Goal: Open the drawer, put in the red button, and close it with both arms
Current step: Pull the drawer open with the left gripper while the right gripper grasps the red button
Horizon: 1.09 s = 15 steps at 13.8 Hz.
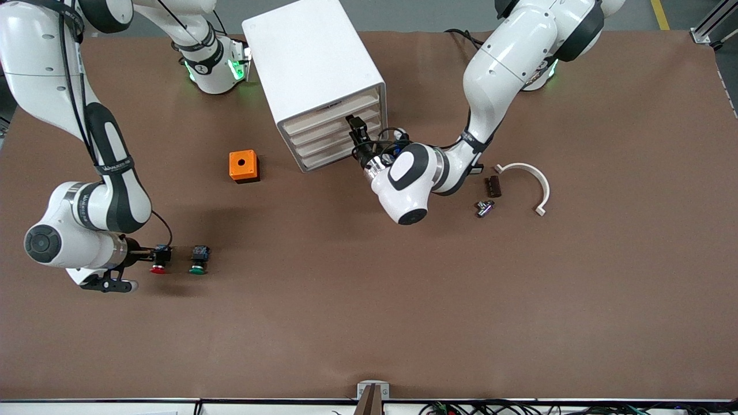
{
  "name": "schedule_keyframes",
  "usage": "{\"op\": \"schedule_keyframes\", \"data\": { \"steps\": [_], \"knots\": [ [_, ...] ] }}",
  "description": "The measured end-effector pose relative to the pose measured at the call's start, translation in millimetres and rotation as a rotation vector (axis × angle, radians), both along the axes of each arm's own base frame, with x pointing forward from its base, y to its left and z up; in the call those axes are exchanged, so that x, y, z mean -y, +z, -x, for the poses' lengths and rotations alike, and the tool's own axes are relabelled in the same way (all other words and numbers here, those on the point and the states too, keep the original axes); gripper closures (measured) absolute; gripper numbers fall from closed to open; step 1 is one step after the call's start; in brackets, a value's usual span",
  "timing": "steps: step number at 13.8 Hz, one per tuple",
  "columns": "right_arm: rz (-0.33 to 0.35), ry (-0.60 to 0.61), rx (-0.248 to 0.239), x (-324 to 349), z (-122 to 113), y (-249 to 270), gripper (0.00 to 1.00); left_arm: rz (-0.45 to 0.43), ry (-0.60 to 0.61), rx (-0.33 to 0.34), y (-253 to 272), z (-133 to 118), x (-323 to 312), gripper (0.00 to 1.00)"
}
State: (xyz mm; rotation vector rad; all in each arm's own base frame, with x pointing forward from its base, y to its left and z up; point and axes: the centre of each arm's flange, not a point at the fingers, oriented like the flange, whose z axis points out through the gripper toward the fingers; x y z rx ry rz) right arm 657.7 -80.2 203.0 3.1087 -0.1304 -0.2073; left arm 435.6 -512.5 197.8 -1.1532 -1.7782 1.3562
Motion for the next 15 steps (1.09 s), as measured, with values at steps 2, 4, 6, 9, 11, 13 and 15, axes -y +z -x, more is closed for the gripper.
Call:
{"op": "schedule_keyframes", "data": {
  "steps": [2,4,6,9,11,13,15],
  "knots": [
    [-0.001,0.0,-0.005,-1,5,-8,0.0,0.0,-0.013,-0.007,-3,9,7,0.42],
    [-0.001,0.0,-0.006,-1,7,-9,0.0,-0.002,-0.02,-0.012,-6,15,12,0.61],
    [-0.001,0.0,-0.002,0,6,-9,0.0,-0.002,-0.016,-0.018,-8,14,11,0.82],
    [0.001,0.001,0.017,-1,8,-13,0.0,-0.012,-0.008,-0.029,-7,9,6,0.89],
    [0.001,0.001,0.023,-1,10,-18,0.0,-0.024,0.014,-0.025,-5,-7,-6,0.89],
    [0.001,0.001,0.023,-1,12,-19,0.03,-0.028,0.062,-0.016,-3,-35,-31,0.9],
    [0.001,0.002,0.022,-1,12,-20,0.1,-0.022,0.131,-0.006,1,-70,-62,0.9]
  ]
}}
